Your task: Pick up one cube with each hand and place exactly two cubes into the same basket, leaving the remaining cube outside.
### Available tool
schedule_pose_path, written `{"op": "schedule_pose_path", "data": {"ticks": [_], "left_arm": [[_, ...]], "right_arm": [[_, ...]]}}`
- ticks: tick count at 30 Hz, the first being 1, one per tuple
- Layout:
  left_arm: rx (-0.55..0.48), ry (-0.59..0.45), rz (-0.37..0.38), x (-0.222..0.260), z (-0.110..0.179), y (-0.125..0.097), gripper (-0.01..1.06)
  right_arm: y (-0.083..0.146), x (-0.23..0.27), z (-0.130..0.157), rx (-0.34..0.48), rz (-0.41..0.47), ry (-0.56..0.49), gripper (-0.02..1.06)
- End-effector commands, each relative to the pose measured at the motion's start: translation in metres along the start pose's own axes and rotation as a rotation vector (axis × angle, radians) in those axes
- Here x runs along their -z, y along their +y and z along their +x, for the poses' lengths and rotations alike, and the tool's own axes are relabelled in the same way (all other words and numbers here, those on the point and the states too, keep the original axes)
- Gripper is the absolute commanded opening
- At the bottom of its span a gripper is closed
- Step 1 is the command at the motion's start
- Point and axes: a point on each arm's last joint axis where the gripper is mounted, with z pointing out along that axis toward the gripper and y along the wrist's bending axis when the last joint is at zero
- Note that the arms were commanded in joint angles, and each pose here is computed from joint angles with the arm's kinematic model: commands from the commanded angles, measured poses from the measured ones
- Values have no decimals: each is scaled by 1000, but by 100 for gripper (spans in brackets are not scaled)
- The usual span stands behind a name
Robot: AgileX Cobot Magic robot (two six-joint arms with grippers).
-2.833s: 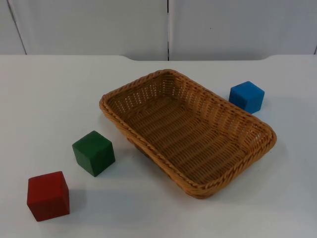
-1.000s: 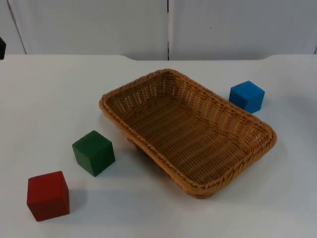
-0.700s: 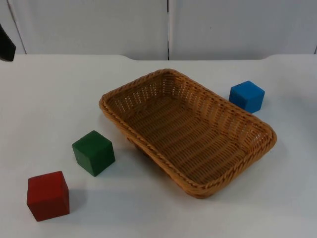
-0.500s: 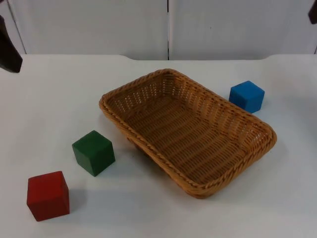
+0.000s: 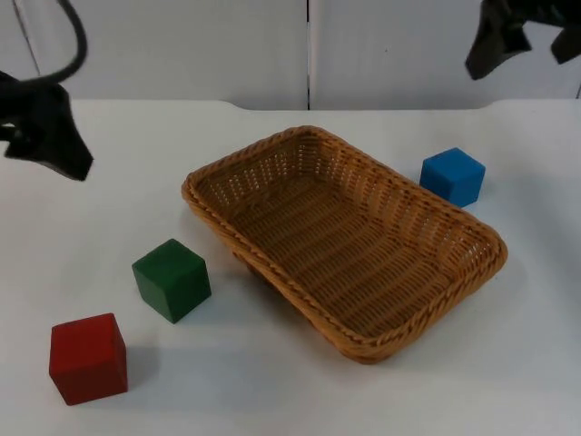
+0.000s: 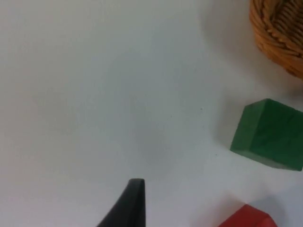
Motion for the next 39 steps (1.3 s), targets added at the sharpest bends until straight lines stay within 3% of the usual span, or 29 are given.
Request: {"op": "schedule_pose_path", "data": {"ticks": [1, 18, 28, 39], "left_arm": [[-47, -13, -1, -6, -5, -6, 105], [-329, 43, 52, -62, -6, -49, 105], [-368, 113, 70, -85, 2, -47, 105], [-382, 117, 51, -104, 6, -43, 105]], "right_arm": [[2, -9, -3, 38, -4, -6, 105], [-3, -58, 7, 111, -5, 10, 105], [0, -89, 18, 131, -63, 32, 105], [-3, -109, 25, 127, -58, 28, 105]]}}
